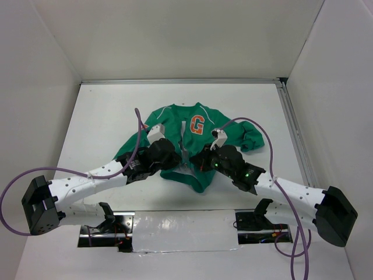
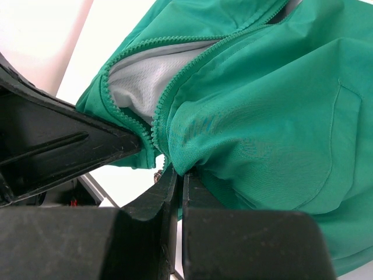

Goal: Zip up the jacket

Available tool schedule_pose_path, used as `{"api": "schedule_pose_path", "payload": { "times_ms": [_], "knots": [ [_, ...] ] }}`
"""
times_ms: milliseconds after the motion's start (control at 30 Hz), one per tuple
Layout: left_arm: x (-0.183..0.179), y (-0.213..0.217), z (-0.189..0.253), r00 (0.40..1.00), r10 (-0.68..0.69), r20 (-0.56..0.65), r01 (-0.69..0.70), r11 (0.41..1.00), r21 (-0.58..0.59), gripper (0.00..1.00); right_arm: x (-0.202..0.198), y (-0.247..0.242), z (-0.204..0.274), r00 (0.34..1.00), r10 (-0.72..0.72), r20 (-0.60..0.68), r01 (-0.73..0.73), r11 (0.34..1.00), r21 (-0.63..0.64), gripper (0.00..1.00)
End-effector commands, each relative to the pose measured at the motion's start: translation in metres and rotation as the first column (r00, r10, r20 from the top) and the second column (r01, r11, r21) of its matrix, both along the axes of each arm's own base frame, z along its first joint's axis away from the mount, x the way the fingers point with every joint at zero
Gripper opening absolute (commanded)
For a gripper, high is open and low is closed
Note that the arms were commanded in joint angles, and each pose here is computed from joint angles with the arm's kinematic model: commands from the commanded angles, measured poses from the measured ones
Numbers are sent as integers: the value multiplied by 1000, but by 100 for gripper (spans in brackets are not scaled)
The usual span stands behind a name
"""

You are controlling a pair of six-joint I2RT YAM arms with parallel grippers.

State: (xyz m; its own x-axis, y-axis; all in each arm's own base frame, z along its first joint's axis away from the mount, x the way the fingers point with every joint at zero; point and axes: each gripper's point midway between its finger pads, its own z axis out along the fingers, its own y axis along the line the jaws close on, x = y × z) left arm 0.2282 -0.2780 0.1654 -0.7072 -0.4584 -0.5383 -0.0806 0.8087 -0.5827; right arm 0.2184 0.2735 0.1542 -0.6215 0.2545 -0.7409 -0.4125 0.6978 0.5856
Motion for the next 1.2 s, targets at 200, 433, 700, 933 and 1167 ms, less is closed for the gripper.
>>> {"api": "schedule_pose_path", "payload": {
  "times_ms": [200, 433, 700, 933, 1167],
  "knots": [
    [6, -11, 24, 997, -37, 73, 41, 998, -53, 0, 6, 14, 48, 994, 40, 104, -51, 993, 108, 0],
    [7, -6, 22, 997, -17, 70, 20, 999, -42, 0, 8, 10, 51, 994, 23, 109, -35, 993, 110, 0],
    [8, -1, 23, 997, -1, 78, 4, 999, -39, 0, 9, 7, 46, 995, 18, 99, -28, 995, 101, 0],
    [6, -7, 24, 993, -50, 103, 54, 998, -38, 0, 10, 6, 49, 995, 17, 103, -28, 994, 105, 0],
    [8, -6, 22, 992, -54, 114, 58, 998, -26, 0, 11, 3, 51, 994, 9, 107, -21, 994, 103, 0]
  ]
}}
